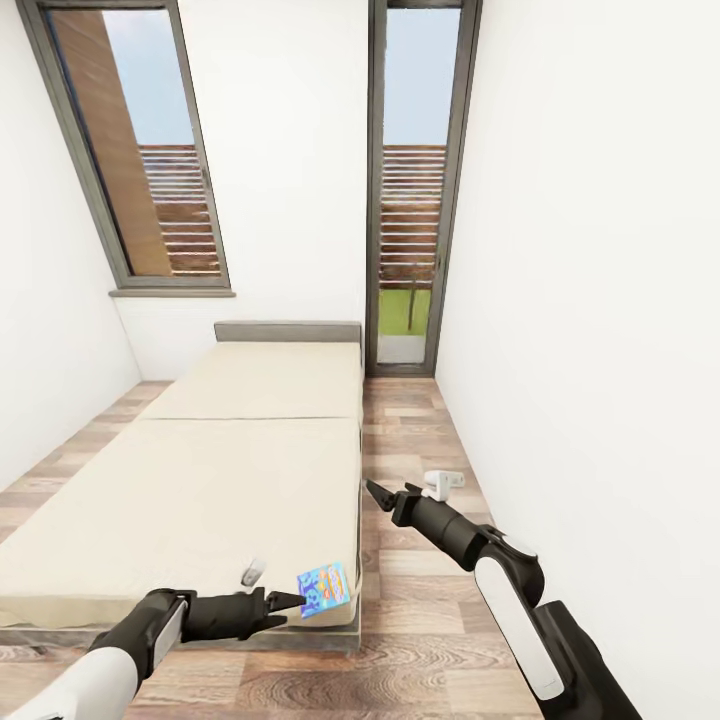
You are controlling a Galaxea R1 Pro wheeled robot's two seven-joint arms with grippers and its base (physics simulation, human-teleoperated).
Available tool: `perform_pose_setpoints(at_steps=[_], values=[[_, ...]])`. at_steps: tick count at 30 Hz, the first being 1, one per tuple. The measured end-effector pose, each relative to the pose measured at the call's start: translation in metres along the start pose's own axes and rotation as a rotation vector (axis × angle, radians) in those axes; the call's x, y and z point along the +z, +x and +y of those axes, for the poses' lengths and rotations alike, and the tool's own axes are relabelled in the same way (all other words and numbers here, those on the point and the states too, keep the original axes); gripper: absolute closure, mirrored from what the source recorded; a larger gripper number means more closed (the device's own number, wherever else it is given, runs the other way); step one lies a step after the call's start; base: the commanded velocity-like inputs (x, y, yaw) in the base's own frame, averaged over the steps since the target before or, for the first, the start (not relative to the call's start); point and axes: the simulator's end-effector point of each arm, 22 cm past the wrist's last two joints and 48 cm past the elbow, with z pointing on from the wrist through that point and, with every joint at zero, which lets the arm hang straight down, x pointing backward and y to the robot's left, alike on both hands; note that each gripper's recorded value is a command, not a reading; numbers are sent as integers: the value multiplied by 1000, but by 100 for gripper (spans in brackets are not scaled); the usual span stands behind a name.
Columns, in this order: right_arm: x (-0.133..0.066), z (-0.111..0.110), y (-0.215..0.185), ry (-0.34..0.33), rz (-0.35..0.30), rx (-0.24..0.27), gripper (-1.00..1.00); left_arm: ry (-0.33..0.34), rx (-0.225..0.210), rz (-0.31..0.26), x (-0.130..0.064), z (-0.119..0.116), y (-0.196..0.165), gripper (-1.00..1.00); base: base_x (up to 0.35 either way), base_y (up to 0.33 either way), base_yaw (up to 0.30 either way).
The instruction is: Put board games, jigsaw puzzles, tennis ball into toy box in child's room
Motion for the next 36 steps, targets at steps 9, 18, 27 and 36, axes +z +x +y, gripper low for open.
perform_pose_setpoints(at_steps=[9, 18, 27, 36], values=[[4, -8, 11, 5, 2, -5, -100, 28, 3, 0, 20, 11, 18, -100, 0, 0, 0], [8, -15, 23, 6, 4, -1, -100, 47, -27, -47, 21, 23, 13, -100, 0, 0, 0], [11, -23, 34, 4, 5, 3, -100, 43, -31, -79, 17, 39, 7, -100, 0, 0, 0], [13, -31, 45, 5, 3, 0, -100, 48, -29, -85, 27, 48, 7, -100, 0, 0, 0]])
